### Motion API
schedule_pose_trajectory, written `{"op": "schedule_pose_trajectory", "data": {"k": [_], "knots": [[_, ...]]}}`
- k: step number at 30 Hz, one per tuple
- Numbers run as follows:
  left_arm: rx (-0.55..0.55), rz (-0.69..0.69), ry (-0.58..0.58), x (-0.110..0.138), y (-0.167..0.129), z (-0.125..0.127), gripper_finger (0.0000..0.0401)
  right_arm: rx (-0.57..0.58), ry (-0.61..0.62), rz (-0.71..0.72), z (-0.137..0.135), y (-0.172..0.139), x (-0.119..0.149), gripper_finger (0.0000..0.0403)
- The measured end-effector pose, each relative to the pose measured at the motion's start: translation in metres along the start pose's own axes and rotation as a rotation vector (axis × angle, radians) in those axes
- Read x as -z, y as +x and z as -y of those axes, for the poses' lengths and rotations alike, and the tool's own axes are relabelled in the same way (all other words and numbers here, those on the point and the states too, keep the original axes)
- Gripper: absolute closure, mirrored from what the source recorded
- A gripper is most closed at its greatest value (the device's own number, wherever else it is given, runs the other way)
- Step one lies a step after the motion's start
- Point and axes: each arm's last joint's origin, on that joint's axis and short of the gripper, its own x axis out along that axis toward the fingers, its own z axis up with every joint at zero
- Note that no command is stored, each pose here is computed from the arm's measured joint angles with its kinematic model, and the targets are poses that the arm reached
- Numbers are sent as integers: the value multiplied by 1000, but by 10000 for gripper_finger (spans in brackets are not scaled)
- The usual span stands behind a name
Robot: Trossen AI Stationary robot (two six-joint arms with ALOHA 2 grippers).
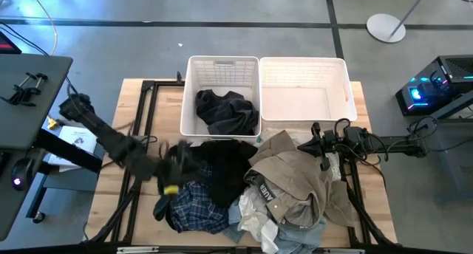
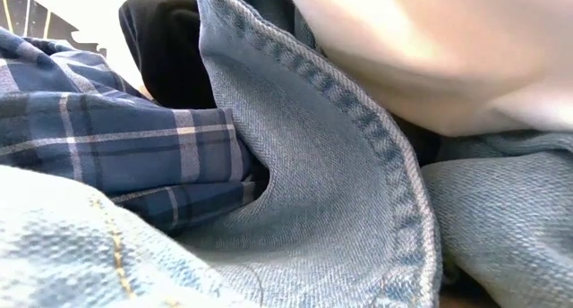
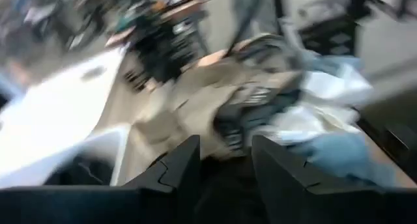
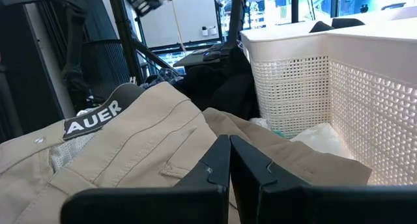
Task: Sort clothes
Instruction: Put the black shirts into the left white bin
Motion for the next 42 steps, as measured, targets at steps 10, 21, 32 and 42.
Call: {"op": "schedule_pose_trajectory", "data": {"k": [10, 21, 32, 42], "knots": [[10, -97, 135, 14, 57, 70, 247, 0, 0, 0, 0, 0, 0, 402], [102, -262, -25, 24, 120, 61, 128, -1, 0, 0, 0, 0, 0, 402], [-13, -570, -33, 77, 156, 51, 106, -1, 0, 0, 0, 0, 0, 402], [31, -670, -97, 96, 167, 57, 312, 0, 0, 0, 0, 0, 0, 402]]}}
